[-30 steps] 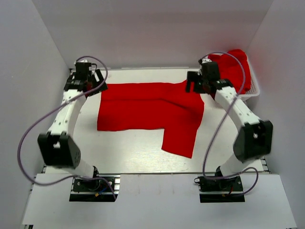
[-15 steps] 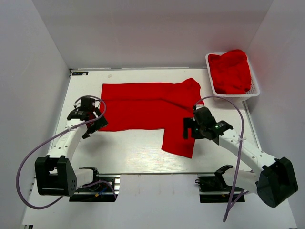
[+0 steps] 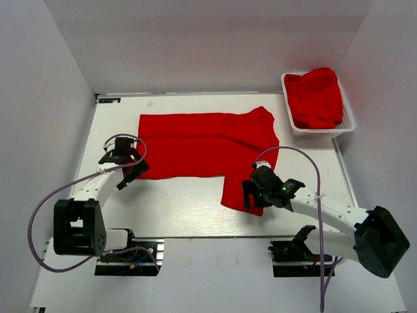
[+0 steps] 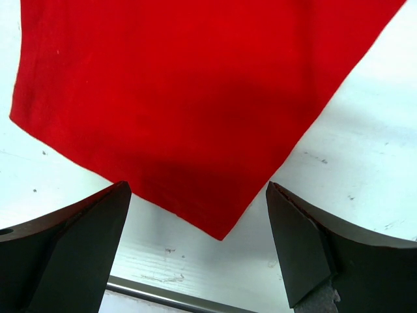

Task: Fold and stack the t-shirts
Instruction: Fold the tshirt

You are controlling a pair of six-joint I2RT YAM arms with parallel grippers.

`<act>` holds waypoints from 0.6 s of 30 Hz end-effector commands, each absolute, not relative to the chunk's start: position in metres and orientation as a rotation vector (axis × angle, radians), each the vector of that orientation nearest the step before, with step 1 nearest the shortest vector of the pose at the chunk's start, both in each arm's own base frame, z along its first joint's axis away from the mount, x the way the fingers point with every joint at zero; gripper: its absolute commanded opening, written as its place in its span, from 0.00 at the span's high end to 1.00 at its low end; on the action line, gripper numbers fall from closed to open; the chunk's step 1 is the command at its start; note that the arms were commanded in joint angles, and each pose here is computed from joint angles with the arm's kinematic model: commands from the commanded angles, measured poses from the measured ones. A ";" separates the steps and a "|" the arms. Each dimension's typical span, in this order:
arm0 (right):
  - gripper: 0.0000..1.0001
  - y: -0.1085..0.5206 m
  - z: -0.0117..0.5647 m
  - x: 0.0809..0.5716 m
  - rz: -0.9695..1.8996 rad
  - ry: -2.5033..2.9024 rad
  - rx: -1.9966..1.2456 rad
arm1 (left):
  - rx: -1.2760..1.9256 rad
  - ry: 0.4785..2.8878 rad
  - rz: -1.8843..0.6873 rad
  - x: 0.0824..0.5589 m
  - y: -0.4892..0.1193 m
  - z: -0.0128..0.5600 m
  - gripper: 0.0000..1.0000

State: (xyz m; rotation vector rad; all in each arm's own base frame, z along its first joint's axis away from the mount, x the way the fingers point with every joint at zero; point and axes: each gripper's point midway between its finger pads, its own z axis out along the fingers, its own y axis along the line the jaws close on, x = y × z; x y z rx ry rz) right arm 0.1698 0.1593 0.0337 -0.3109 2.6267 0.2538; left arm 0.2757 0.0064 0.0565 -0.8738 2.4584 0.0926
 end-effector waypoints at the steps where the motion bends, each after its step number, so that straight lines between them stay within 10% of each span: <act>1: 0.10 0.160 0.034 0.171 0.227 2.591 -0.281 | -0.884 2.381 0.100 0.293 0.012 0.056 0.03; 13: 0.10 0.160 0.036 0.161 0.230 2.600 -0.205 | -0.927 2.382 0.161 0.294 0.023 0.021 0.20; 18: 0.10 0.158 0.034 0.156 0.228 2.613 -0.199 | -0.927 2.421 0.083 0.294 0.013 0.000 0.46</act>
